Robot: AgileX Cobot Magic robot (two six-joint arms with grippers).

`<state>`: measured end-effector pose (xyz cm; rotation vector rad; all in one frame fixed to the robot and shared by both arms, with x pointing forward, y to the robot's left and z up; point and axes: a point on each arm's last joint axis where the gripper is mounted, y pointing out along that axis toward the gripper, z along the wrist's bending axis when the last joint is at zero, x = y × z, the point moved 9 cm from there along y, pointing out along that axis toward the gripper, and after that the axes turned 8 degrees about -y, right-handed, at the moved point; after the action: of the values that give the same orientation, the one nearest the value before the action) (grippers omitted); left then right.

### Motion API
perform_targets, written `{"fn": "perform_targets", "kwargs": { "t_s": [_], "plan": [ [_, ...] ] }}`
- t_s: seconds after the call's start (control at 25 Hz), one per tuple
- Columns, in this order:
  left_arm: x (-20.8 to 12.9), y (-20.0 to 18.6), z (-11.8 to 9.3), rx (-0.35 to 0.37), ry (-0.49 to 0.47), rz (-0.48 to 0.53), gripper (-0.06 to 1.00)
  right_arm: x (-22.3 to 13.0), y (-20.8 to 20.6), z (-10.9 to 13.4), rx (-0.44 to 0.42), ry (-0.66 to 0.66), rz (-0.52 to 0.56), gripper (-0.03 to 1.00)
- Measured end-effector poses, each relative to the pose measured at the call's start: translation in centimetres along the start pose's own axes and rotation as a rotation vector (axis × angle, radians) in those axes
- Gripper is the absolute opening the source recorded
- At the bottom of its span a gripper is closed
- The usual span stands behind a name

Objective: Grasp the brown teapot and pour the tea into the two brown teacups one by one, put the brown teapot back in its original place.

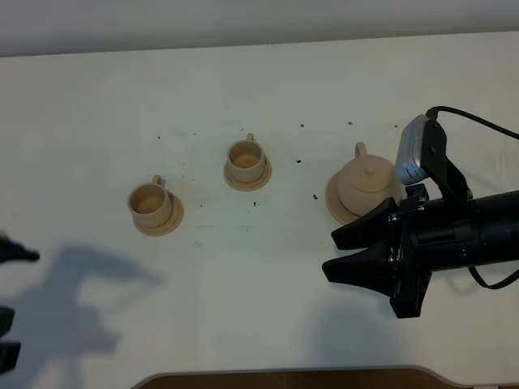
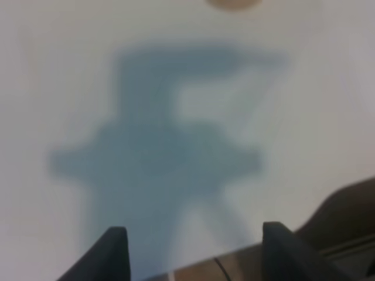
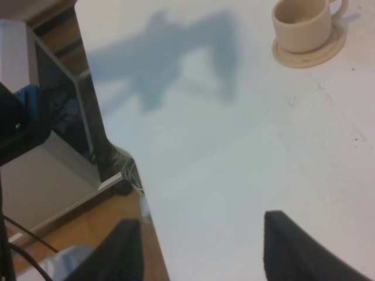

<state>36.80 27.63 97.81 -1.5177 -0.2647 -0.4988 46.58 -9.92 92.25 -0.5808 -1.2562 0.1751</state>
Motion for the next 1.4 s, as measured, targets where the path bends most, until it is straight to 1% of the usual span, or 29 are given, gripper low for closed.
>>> {"fn": "perform_targets", "kwargs": {
  "t_s": [0.08,0.2,0.28,0.4,0.72,0.84,1.0,1.08,1.28,1.4],
  "plan": [
    [-1.4,0.4,0.0,-0.014,0.011,0.003,0.5,0.0,0.0,0.0,0.002,0.001,-0.002,0.48],
    [-2.8,0.7,-0.1,-0.045,0.013,-0.025,0.5,0.1,0.0,0.2,0.009,0.002,-0.007,0.48],
    [-3.0,0.2,-0.3,-0.078,0.009,-0.081,0.5,0.1,0.0,0.2,0.009,0.002,-0.008,0.48],
    [-3.1,-0.8,-0.3,-0.11,0.009,-0.169,0.5,0.2,0.0,0.2,0.011,0.002,-0.009,0.48],
    [-3.6,-2.8,0.3,-0.151,-0.023,-0.354,0.5,0.3,0.0,0.5,0.028,0.002,-0.017,0.48],
    [-3.9,-3.4,1.0,-0.116,-0.089,-0.409,0.5,0.3,0.0,0.5,0.028,0.002,-0.016,0.48],
    [-4.4,-4.2,2.4,-0.02,-0.218,-0.478,0.5,0.3,0.0,0.5,0.028,0.002,-0.016,0.48],
    [-4.7,-4.6,2.9,0.017,-0.266,-0.51,0.5,0.3,0.0,0.5,0.028,0.003,-0.018,0.48],
    [-5.0,-4.8,3.5,0.083,-0.339,-0.528,0.5,1.0,0.0,0.1,0.009,0.046,-0.055,0.48],
    [-5.1,-4.9,3.7,0.103,-0.361,-0.528,0.5,1.5,-0.1,-0.1,-0.004,0.076,-0.084,0.48]
  ]
}}
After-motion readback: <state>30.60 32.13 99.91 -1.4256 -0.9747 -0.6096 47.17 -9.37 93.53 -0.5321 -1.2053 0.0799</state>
